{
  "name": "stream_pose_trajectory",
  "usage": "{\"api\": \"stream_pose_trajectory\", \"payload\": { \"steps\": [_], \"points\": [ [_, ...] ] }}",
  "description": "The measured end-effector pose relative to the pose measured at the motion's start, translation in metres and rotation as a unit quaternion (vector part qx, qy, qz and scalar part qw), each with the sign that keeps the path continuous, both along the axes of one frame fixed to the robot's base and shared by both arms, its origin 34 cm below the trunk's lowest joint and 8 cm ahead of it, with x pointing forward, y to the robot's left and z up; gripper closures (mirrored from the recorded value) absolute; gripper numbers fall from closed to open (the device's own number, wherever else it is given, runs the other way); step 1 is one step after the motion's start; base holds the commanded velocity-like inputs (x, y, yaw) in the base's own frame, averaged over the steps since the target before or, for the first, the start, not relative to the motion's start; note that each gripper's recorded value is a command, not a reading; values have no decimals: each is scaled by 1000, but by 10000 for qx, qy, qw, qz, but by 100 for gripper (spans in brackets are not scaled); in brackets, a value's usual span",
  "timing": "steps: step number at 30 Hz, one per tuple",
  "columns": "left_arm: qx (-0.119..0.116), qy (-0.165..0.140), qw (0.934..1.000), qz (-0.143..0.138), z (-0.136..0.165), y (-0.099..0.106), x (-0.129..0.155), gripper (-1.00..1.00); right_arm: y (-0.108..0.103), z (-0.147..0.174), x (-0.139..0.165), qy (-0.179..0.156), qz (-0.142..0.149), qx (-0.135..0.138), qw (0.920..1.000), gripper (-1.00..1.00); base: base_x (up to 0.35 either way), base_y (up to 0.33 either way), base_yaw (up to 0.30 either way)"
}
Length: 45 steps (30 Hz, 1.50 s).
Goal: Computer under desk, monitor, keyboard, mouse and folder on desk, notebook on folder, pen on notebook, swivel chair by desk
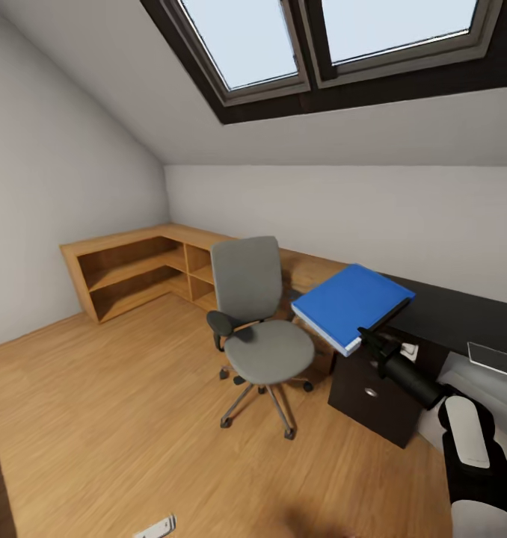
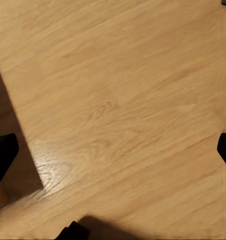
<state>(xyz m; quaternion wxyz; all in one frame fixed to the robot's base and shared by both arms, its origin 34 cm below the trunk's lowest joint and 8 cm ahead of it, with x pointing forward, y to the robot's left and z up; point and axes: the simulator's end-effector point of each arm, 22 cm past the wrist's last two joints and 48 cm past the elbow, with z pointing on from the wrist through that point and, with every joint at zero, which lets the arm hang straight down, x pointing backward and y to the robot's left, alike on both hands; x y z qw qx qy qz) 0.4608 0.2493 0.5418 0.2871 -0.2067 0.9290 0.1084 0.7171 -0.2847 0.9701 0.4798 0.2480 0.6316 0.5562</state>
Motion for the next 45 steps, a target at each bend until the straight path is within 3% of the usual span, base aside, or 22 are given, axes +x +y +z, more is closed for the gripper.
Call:
{"api": "stream_pose_trajectory", "payload": {
  "steps": [4, 6, 9, 13, 37, 40, 45],
  "points": [
    [31, 112, 9999, -6, 1, 3, -8, -100, -3, 4, 1, 19, -42, 7, 10000, 100, 0, 0, -300],
    [26, 314, 9995, -60, -7, 3, -23, -100, -3, 7, 2, 23, -49, 3, 10000, 100, 0, 0, -300],
    [-215, 444, 9984, -277, -16, -8, -36, -100, -4, 12, 2, 28, -57, -2, 10000, 100, 0, 0, -300],
    [-361, 431, 9977, -392, -14, -16, -37, -100, -5, 13, 3, 72, -91, 4, 9999, 100, 0, 0, -300],
    [-383, 436, 9977, -348, 22, -14, -39, -100, -9, 41, 4, 159, -148, 105, 9997, 100, 0, 0, -300],
    [-368, 336, 9983, -314, 24, -13, -35, -100, -9, 41, 4, 158, -147, 109, 9997, 100, 0, 0, -300],
    [-245, -100, 9995, -160, 32, -5, -25, -100, -9, 41, 4, 155, -148, 111, 9997, 100, 40, 0, -300]
  ]
}}
